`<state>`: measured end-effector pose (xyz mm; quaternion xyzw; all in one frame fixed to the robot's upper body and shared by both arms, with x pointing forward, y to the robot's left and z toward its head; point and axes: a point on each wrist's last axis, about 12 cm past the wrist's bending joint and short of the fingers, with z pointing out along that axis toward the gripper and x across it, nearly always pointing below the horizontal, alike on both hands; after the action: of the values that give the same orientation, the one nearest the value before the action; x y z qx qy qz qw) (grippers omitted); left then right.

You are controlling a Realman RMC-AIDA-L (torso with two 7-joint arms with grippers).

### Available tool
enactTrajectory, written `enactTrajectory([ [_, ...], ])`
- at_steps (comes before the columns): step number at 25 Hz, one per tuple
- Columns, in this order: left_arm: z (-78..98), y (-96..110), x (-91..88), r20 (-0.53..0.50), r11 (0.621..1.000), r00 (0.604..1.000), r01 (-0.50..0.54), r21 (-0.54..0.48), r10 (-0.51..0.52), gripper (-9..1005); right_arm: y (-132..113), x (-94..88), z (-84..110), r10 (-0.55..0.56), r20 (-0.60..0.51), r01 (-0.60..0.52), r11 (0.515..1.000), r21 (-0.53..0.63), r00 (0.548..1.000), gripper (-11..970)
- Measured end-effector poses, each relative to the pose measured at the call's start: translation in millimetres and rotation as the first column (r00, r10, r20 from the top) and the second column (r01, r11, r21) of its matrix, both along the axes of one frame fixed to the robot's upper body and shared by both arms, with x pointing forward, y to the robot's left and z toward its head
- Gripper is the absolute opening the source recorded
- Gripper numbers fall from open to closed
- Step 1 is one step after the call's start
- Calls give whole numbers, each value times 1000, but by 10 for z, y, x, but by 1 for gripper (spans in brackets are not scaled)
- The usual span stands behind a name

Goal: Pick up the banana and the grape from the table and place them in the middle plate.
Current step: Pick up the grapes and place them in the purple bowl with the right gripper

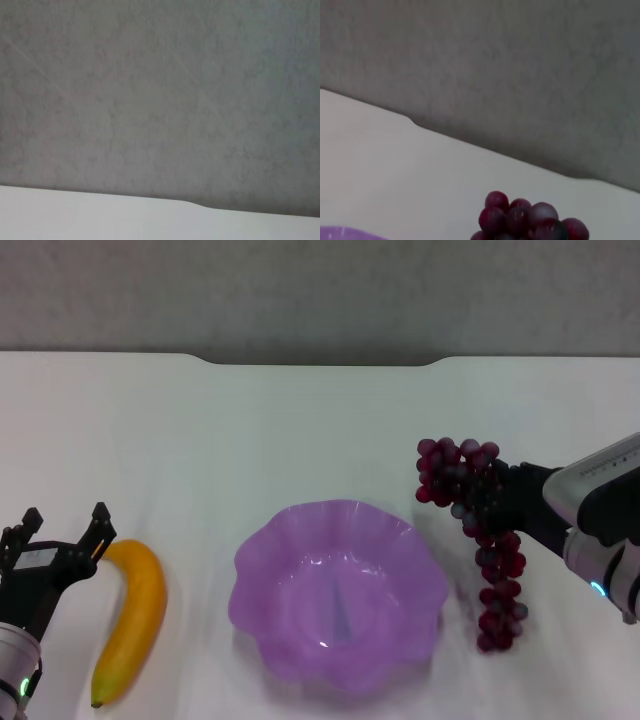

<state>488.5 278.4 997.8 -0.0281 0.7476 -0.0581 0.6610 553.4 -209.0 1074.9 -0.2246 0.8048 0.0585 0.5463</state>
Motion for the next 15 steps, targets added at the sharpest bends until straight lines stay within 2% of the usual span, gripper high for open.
enactTrajectory([
  [12, 0, 13, -13, 5, 1000, 1000, -4, 1, 4, 892, 190, -72, 366, 79, 108, -80, 997, 2, 991, 282],
  [15, 0, 13, -13, 5, 1000, 1000, -4, 2, 4, 892, 275, -82, 513, 118, 130, -119, 993, 2, 985, 278],
])
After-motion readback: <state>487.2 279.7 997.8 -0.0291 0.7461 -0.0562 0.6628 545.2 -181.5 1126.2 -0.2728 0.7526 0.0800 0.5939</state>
